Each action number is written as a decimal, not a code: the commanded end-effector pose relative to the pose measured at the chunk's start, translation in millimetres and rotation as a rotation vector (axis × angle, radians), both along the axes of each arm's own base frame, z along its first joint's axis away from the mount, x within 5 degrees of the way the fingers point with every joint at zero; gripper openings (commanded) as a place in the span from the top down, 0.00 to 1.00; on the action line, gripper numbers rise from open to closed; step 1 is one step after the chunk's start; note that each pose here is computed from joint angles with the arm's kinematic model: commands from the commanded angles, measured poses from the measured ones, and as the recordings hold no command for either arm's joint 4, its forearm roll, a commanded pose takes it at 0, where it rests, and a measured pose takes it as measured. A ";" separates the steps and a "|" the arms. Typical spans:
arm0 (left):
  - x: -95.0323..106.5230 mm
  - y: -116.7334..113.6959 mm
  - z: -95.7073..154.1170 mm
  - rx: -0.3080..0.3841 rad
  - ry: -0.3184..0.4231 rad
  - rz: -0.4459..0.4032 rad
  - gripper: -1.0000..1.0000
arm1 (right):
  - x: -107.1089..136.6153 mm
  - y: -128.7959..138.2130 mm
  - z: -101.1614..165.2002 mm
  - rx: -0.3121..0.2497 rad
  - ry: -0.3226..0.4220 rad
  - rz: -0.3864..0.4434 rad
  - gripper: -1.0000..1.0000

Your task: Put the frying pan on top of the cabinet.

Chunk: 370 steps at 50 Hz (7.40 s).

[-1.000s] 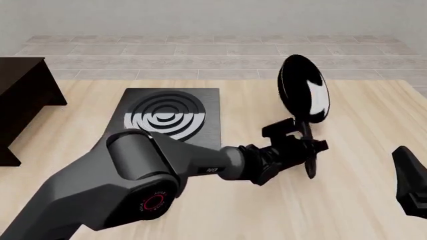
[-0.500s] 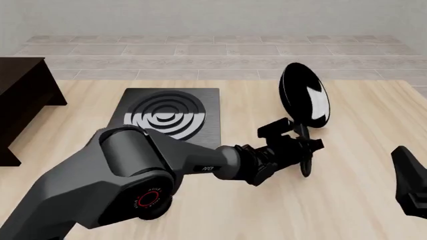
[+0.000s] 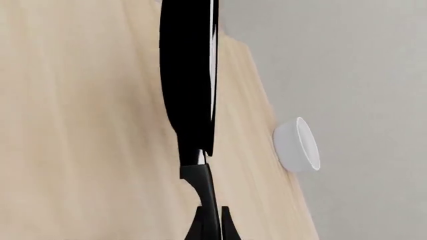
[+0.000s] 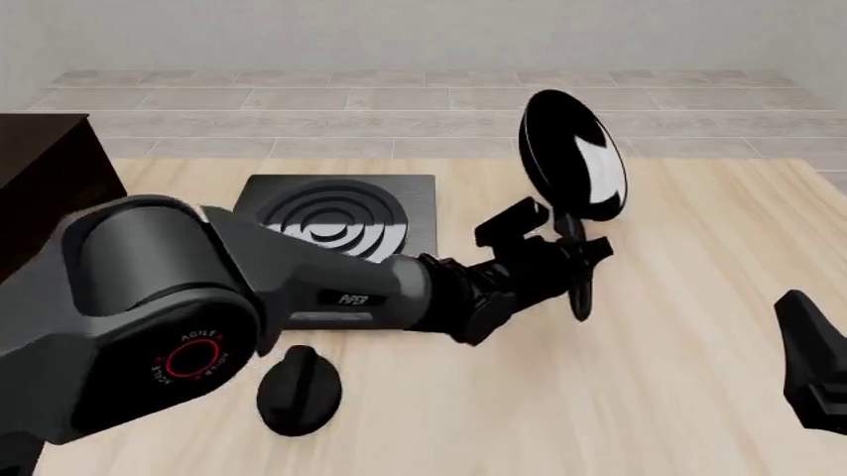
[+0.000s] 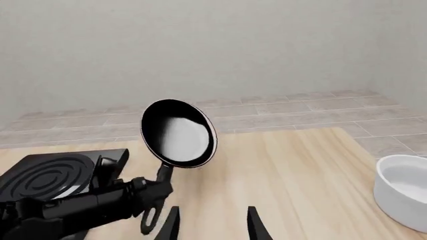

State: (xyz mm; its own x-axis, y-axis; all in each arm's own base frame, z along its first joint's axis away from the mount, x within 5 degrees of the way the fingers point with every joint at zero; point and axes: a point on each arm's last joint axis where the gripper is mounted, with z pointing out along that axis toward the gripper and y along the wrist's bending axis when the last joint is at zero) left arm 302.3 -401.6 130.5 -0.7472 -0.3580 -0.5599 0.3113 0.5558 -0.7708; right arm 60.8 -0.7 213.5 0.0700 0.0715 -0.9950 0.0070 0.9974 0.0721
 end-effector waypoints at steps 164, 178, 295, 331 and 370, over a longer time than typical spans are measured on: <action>-80.3 439.6 129.4 -0.538 -0.149 1.114 1.00 | -4.6 1.9 -1.7 -0.023 -0.002 0.031 0.00; -76.8 444.6 119.4 -0.545 -0.142 1.135 1.00 | -4.5 1.9 -1.8 -0.024 -0.001 0.031 0.00; -71.2 466.4 86.7 -0.551 -0.116 1.231 0.00 | -4.5 1.9 -1.9 -0.028 0.001 0.031 0.00; -111.3 451.0 115.8 -0.527 -0.136 1.205 0.00 | -4.5 1.9 -2.0 -0.027 0.001 0.031 0.00; -155.8 450.4 104.3 -0.502 -0.147 1.274 0.00 | -4.6 1.9 -1.7 -0.035 -0.003 0.031 0.00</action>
State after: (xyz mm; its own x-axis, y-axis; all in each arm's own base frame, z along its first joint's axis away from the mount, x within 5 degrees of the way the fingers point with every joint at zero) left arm 160.4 52.4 235.7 0.2953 -0.9322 -0.2093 -0.1039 0.1864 -0.9770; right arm 56.3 1.2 211.7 0.0693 0.0424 -0.9967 -0.0238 0.9989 0.0408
